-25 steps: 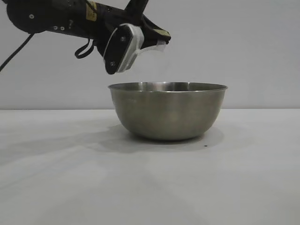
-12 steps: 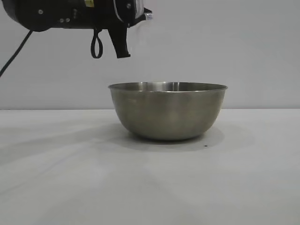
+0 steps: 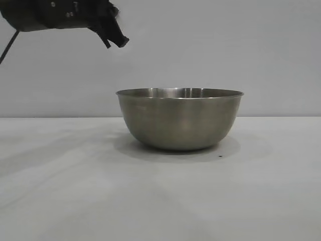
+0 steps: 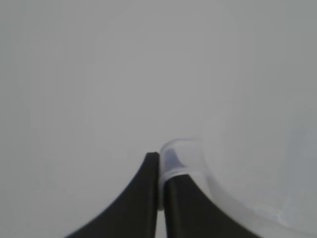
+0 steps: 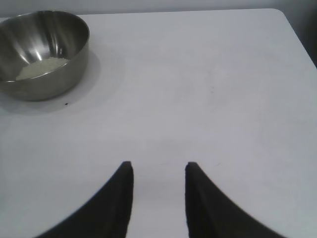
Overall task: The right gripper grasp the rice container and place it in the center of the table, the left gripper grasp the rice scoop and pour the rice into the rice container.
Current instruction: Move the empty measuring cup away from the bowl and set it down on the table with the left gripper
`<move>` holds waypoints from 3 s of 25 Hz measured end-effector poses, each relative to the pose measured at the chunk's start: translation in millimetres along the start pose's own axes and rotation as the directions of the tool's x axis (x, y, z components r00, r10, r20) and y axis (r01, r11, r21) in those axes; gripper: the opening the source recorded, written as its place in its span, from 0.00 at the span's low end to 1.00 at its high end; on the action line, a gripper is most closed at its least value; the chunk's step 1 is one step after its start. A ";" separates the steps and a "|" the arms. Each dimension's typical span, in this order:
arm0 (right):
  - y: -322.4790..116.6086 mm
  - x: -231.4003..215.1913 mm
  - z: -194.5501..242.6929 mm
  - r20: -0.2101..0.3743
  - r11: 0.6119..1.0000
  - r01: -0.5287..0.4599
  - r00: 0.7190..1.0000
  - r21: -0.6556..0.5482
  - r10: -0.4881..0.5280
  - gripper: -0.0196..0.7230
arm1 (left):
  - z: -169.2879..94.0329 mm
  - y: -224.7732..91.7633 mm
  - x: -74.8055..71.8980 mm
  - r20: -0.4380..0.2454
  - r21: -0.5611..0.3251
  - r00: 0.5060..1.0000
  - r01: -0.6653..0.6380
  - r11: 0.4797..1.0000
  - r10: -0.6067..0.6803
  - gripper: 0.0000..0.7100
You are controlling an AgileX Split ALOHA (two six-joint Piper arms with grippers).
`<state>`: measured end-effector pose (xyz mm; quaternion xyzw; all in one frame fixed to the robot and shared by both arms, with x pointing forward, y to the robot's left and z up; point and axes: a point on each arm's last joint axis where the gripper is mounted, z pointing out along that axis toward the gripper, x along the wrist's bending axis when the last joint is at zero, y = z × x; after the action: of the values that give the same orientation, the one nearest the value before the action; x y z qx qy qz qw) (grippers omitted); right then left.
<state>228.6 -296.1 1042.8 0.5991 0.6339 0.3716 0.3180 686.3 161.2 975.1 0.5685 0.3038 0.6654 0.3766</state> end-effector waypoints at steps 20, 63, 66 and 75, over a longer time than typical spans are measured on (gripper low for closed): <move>0.0 0.0 0.0 0.000 1.000 0.000 1.000 0.000 0.000 0.37 | -5.1 -60.9 7.1 0.041 0.466 0.938 0.287 0.837 -0.345 0.00; 0.0 0.0 0.0 0.000 1.000 0.002 1.000 0.000 -0.002 0.37 | -107.2 -113.2 -15.1 0.140 0.358 0.862 0.414 0.837 -0.486 0.00; 0.0 0.0 0.0 0.000 1.000 0.002 1.000 0.000 -0.002 0.37 | -107.4 -113.9 -15.5 0.139 0.359 0.862 0.415 0.836 -0.488 0.00; 0.0 0.0 0.0 0.000 1.000 0.002 1.000 0.000 -0.002 0.37 | -111.4 -126.3 -22.5 0.137 0.349 0.864 0.415 0.840 -0.484 0.00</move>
<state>228.6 -296.1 1042.8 0.5985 0.6344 0.3714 0.3184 597.8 212.0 839.3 0.6024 0.4856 0.4350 0.4606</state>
